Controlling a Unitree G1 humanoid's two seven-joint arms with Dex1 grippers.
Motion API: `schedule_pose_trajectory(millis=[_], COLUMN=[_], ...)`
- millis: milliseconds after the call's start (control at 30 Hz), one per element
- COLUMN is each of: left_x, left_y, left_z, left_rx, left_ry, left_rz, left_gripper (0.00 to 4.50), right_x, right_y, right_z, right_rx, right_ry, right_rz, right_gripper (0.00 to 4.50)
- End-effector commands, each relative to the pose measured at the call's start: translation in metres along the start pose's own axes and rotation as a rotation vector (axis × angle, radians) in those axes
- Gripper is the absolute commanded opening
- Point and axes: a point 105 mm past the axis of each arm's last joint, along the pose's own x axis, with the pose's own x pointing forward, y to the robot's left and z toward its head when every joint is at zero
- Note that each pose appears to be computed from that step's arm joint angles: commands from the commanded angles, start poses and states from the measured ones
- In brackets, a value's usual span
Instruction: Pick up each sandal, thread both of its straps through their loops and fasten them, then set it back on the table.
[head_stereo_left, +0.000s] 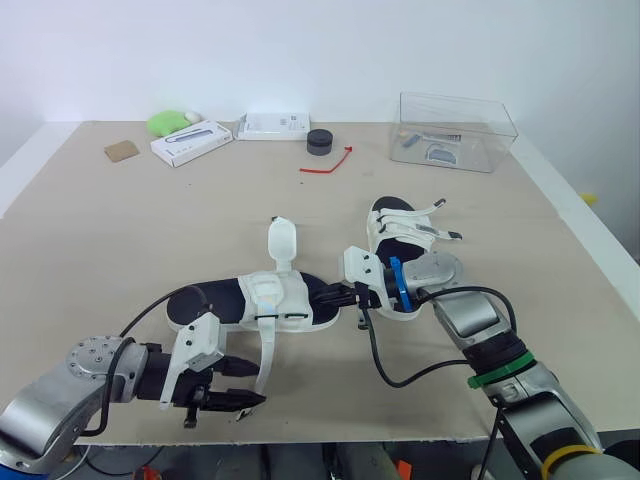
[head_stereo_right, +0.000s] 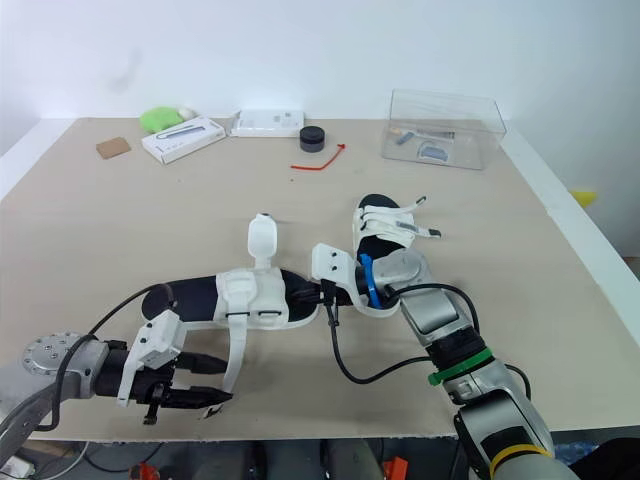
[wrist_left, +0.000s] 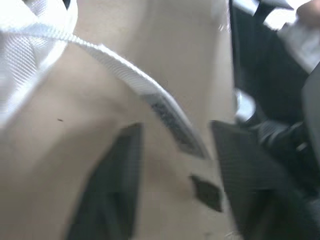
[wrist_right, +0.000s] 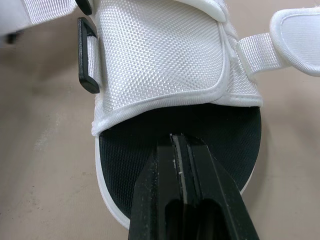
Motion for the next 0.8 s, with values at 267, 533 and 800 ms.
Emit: schedule_pose_trajectory(millis=[267, 533, 800], left_x=[-0.02, -0.029, -0.044], left_y=[0.007, 0.016, 0.041], left_z=[0.005, 0.041, 0.046], left_rx=[0.763, 1.301, 1.372], left_ry=[0.067, -0.037, -0.016], left_rz=[0.088, 0.133, 0.24], left_gripper=[3.84, 3.84, 3.84], right_x=[-0.001, 0.0, -0.001], right_y=[0.0, 0.0, 0.001], right_z=[0.001, 0.001, 0.001], right_rx=[-0.012, -0.012, -0.01], right_ry=[0.007, 0.012, 0.015], right_rz=[0.016, 0.028, 0.031], right_gripper=[0.0, 0.0, 0.0])
